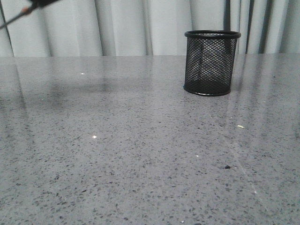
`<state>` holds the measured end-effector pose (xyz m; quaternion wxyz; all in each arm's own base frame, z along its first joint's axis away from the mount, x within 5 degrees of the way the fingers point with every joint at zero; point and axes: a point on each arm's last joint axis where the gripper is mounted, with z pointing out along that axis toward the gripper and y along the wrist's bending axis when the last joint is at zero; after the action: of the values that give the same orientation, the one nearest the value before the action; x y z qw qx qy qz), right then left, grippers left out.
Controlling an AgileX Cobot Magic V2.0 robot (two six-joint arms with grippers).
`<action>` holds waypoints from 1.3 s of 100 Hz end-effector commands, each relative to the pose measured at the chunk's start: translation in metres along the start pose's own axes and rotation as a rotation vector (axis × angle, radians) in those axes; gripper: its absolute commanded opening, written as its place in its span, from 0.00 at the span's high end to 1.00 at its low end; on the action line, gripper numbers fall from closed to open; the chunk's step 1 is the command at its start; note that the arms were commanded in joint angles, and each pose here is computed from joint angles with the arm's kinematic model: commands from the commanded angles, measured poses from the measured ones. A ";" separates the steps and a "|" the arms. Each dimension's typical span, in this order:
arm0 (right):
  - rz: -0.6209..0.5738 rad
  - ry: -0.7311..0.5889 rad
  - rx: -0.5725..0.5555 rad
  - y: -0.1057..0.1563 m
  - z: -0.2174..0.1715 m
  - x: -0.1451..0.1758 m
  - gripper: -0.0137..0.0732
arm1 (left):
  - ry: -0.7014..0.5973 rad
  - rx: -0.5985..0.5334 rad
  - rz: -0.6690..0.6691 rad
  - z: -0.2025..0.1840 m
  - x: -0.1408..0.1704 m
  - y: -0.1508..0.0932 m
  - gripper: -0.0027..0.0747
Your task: Put scissors into bucket
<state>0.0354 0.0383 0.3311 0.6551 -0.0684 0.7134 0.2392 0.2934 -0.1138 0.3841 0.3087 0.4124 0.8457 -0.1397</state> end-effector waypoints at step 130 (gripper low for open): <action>0.276 0.237 -0.387 0.010 0.110 -0.064 0.28 | -0.372 0.007 0.742 -0.058 -0.050 -0.180 0.91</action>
<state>0.1319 0.0805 0.3785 0.4793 -0.1414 0.7489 0.4352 0.1595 -0.2327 0.4340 0.4244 0.6815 0.5907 -0.0804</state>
